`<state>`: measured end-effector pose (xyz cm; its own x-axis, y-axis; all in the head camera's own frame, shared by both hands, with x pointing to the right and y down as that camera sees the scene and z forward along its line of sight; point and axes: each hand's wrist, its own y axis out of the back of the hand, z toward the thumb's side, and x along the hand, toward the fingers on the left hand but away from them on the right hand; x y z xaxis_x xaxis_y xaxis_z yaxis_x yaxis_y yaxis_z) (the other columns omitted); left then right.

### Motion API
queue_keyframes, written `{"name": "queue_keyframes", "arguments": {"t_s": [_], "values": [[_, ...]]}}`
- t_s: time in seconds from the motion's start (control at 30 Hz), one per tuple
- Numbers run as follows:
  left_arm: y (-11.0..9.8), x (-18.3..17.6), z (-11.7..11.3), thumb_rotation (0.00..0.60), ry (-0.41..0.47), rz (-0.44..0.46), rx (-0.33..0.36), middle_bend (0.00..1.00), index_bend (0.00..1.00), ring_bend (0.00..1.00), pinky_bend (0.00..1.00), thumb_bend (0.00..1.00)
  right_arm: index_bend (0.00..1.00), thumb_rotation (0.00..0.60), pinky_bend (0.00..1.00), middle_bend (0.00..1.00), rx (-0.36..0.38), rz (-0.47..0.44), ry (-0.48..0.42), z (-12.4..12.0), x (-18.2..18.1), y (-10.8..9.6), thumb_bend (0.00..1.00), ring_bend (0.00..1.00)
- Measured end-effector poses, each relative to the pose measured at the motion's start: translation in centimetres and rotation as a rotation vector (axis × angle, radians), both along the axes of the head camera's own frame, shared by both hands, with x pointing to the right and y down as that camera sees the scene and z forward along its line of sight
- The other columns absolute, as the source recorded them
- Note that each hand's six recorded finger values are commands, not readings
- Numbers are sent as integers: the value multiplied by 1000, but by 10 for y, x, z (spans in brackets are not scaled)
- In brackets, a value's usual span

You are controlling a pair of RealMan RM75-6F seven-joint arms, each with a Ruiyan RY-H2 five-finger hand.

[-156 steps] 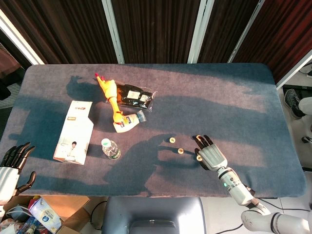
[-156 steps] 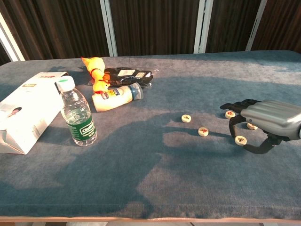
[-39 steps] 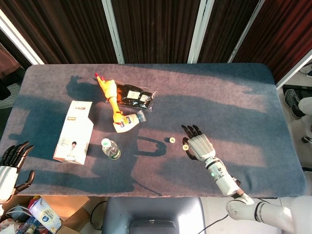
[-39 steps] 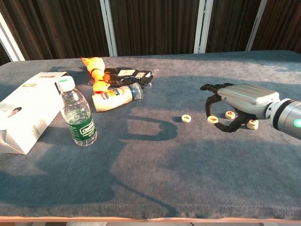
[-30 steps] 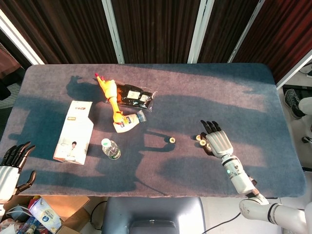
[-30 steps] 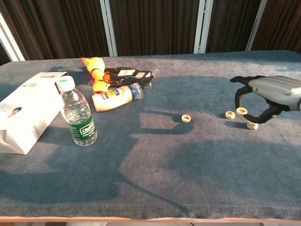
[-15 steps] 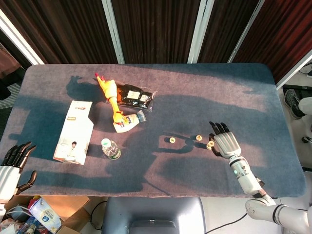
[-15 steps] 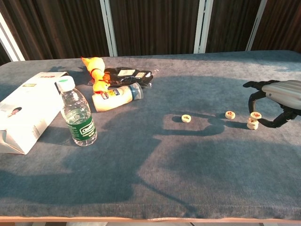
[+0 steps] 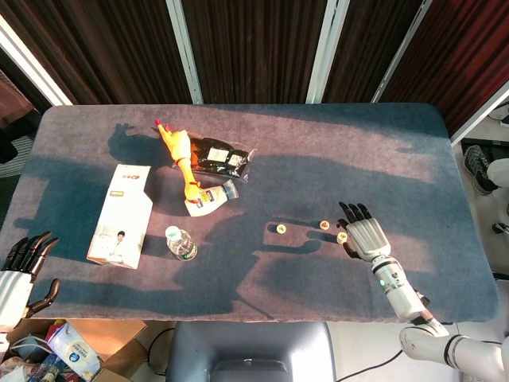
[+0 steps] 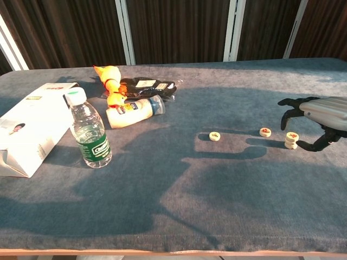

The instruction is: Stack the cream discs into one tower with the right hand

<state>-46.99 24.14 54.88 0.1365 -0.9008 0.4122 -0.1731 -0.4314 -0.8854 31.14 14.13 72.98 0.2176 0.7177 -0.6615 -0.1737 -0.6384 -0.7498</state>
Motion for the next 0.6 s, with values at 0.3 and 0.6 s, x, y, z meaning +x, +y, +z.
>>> {"name": "queue_keyframes", "arguments": {"t_s": [0.3,0.6], "values": [[0,1,1,600,0,1,-4,0,0,0,26,507,418,600,0,14,30,63,-75,-12,-4,-10,540,0],[-1,3,3,600,-3,9,-10,0,0,0,26,507,446,600,0,16,31,44,-211,-13,-66,-27,540,0]]}}
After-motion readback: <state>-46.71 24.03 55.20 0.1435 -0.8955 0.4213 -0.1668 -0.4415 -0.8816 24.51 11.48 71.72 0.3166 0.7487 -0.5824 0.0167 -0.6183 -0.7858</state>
